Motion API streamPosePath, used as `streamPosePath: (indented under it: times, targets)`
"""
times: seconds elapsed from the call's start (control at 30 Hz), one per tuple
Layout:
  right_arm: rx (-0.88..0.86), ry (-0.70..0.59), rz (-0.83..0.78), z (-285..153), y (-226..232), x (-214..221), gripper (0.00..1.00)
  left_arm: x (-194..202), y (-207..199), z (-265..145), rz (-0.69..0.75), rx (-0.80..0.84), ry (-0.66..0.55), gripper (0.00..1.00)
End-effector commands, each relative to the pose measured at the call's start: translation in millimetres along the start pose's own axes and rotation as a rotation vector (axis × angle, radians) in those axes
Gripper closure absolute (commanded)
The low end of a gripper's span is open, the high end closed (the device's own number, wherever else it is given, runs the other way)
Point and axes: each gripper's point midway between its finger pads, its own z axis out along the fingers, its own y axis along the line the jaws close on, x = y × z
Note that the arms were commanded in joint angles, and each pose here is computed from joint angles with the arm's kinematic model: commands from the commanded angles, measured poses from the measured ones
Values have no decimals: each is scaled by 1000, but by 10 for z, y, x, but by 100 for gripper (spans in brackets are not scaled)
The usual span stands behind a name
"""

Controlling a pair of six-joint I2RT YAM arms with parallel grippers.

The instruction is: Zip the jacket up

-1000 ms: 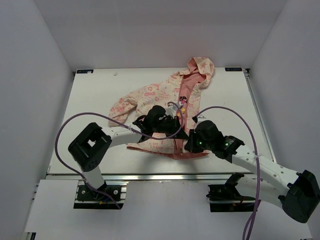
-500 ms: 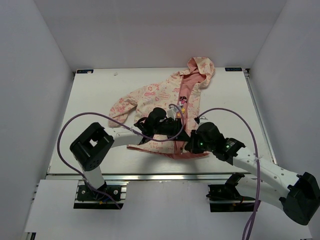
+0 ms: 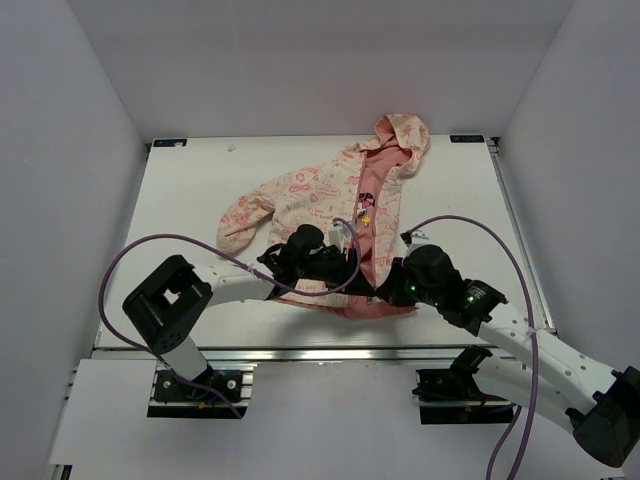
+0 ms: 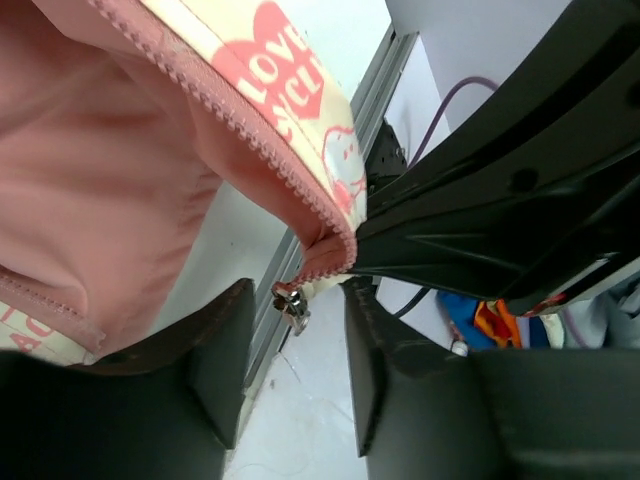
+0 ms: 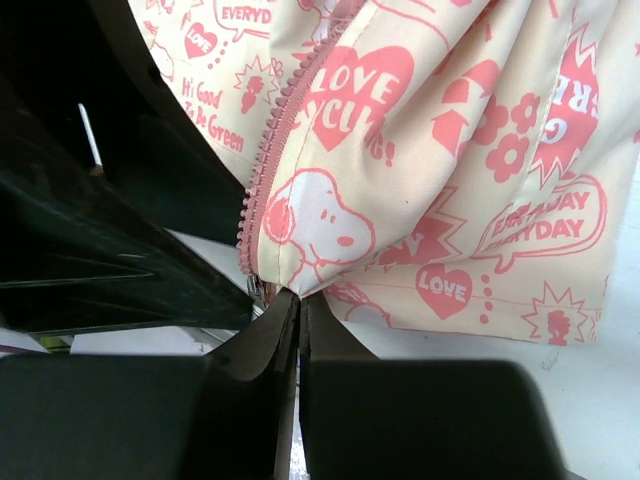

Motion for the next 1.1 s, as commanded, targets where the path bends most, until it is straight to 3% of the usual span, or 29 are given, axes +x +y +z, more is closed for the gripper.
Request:
streamPosePath:
  times: [0.0, 0.13, 0.23, 0.27, 0.3, 0.33, 0.53, 0.67, 0.93, 1.07]
  targets:
    - [-57, -81, 3, -135, 200, -283, 100, -26, -190, -67, 88, 51, -5, 50]
    - [-94, -93, -2, -186, 291, -344, 100, -7, -227, -55, 106, 78, 4, 59]
    - [-106, -92, 0, -195, 319, -349, 100, -10, -250, -35, 108, 82, 3, 75]
    - [-108, -92, 0, -198, 326, -352, 100, -7, -243, -37, 105, 78, 3, 90]
    - [-108, -92, 0, -205, 326, -354, 100, -14, -241, -38, 105, 74, 0, 98]
    - [-110, -89, 2, -206, 328, -343, 100, -11, -229, -43, 105, 70, -4, 100]
    - [-173, -90, 13, -256, 422, -321, 100, -43, -337, -79, 118, 124, -40, 100]
    - [-212, -62, 15, -249, 474, -254, 83, -63, -445, -96, 134, 181, -54, 100]
    - [-190, -48, 32, -188, 406, -208, 75, -71, -623, -191, 165, 268, -89, 100]
    - [-199, -40, 39, -169, 405, -191, 82, -82, -662, -213, 173, 283, -100, 100]
